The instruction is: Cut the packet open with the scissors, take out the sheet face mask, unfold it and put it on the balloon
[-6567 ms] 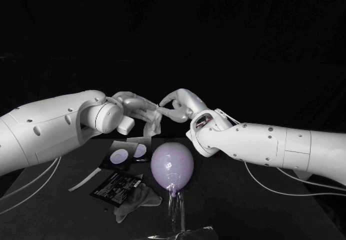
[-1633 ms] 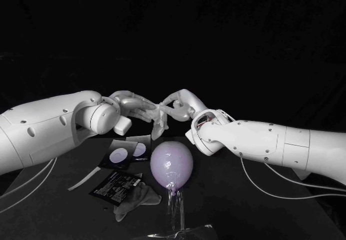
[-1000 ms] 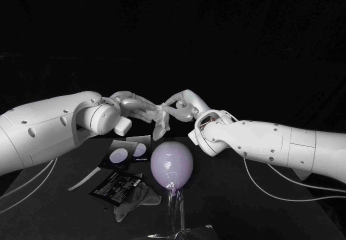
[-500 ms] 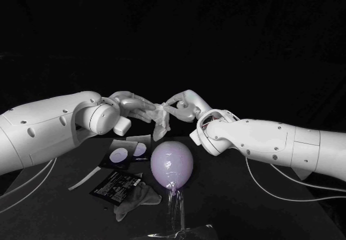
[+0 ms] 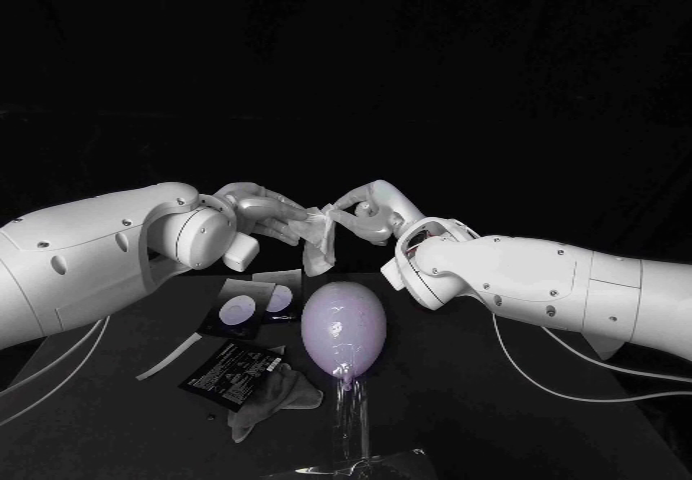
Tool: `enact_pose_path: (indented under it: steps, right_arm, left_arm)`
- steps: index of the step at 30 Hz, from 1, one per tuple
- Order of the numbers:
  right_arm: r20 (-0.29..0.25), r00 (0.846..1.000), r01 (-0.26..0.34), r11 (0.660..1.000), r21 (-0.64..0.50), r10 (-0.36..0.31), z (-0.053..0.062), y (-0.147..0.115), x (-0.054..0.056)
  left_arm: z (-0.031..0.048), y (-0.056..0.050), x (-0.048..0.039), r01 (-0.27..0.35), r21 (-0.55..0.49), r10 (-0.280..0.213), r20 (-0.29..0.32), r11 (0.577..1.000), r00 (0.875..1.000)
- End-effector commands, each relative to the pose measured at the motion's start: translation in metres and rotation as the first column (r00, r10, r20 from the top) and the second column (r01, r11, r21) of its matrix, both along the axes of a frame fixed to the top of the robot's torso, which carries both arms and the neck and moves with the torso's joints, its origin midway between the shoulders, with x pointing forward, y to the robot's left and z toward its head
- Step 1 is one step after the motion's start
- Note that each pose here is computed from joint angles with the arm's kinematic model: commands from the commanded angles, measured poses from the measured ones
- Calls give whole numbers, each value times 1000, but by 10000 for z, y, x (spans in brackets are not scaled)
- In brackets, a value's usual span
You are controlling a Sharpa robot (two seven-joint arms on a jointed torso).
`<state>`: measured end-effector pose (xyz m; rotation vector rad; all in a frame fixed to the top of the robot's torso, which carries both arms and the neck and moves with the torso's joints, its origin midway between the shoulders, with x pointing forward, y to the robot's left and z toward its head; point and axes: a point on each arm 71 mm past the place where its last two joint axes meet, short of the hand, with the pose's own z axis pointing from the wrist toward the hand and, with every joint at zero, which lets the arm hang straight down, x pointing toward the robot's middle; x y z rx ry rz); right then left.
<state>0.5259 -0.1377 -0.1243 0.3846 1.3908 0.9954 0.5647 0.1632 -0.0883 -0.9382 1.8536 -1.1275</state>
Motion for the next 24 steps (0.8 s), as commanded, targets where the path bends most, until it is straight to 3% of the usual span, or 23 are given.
enact_pose_path:
  steps: [1, 11, 18, 24]
  right_arm:
    - [-10, 1000, -27, 1000, -6, 27, -1, 14, 0]
    - [2, 1000, -21, 1000, -11, 21, 8, -11, 10]
    - [17, 1000, 25, 1000, -6, -25, 17, -86, 41]
    - [36, 996, 82, 997, 11, -83, 32, -214, 70]
  left_arm:
    - [14, -27, -6, 23, -7, -23, 9, 1000, 1000]
    - [14, -13, -6, 25, -8, -24, 10, 1000, 1000]
    - [6, 25, -7, 13, -21, -13, 4, 1000, 1000]
    - [-1, 120, -11, -7, -44, 7, -3, 999, 1000]
